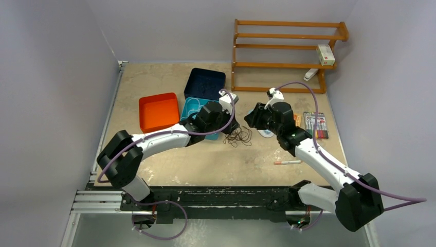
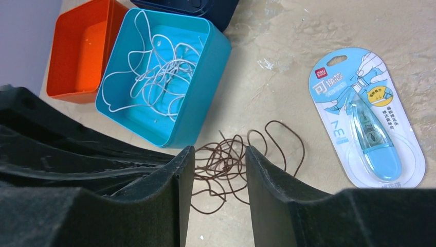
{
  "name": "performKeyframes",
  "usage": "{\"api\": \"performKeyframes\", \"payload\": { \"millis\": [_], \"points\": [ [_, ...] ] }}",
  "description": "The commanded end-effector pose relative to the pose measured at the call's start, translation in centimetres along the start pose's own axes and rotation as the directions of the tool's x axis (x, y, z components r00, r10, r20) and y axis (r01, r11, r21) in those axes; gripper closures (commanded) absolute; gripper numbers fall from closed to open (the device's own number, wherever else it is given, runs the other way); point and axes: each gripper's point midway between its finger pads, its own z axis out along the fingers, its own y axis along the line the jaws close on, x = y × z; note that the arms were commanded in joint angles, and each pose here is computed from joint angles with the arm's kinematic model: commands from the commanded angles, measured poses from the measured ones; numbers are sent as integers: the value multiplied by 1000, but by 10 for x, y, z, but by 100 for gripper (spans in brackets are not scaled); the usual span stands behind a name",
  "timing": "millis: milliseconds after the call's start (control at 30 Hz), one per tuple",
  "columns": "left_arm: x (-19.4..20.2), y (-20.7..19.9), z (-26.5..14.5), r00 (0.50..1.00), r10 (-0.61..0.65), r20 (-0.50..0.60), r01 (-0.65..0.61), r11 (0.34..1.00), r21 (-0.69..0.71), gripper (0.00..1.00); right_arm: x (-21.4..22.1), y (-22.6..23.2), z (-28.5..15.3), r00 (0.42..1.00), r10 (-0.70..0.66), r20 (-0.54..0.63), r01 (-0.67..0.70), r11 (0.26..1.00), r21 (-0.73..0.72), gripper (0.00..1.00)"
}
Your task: Untangle the cables
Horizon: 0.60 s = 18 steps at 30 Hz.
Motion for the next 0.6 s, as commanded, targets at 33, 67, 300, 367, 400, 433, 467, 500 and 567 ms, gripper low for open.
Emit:
{"api": "performKeyframes", "payload": {
  "millis": [33,67,300,367,400,433,467,500,567],
  "points": [
    [-43,-19,-17,994,24,108,-27,999,34,100,-8,6,-1,998,-14,55,16,999,-47,55],
    [-44,-19,-17,994,25,110,-29,999,35,100,-7,8,-1,998,-25,54,29,997,-68,54],
    [-59,-13,-22,988,31,150,-29,999,-18,100,8,17,-14,993,-81,88,96,979,-181,44],
    [-63,-14,-21,987,33,156,-30,999,-19,100,12,18,-19,990,-83,110,104,973,-204,41],
    [-64,-14,-21,987,34,158,-31,999,-19,100,13,19,-21,989,-85,120,109,970,-216,40],
    [-64,-15,-21,987,32,158,-30,999,-17,100,13,20,-23,987,-89,132,118,966,-228,39],
    [-65,-16,-21,987,30,159,-29,999,-14,100,13,22,-23,985,-95,143,128,962,-242,38],
    [-66,-16,-21,987,30,160,-29,1000,-10,100,15,24,-23,984,-99,145,135,956,-260,38],
    [-67,-19,-21,986,25,162,-25,1000,2,100,16,26,-20,983,-113,146,151,949,-278,38]
  ]
}}
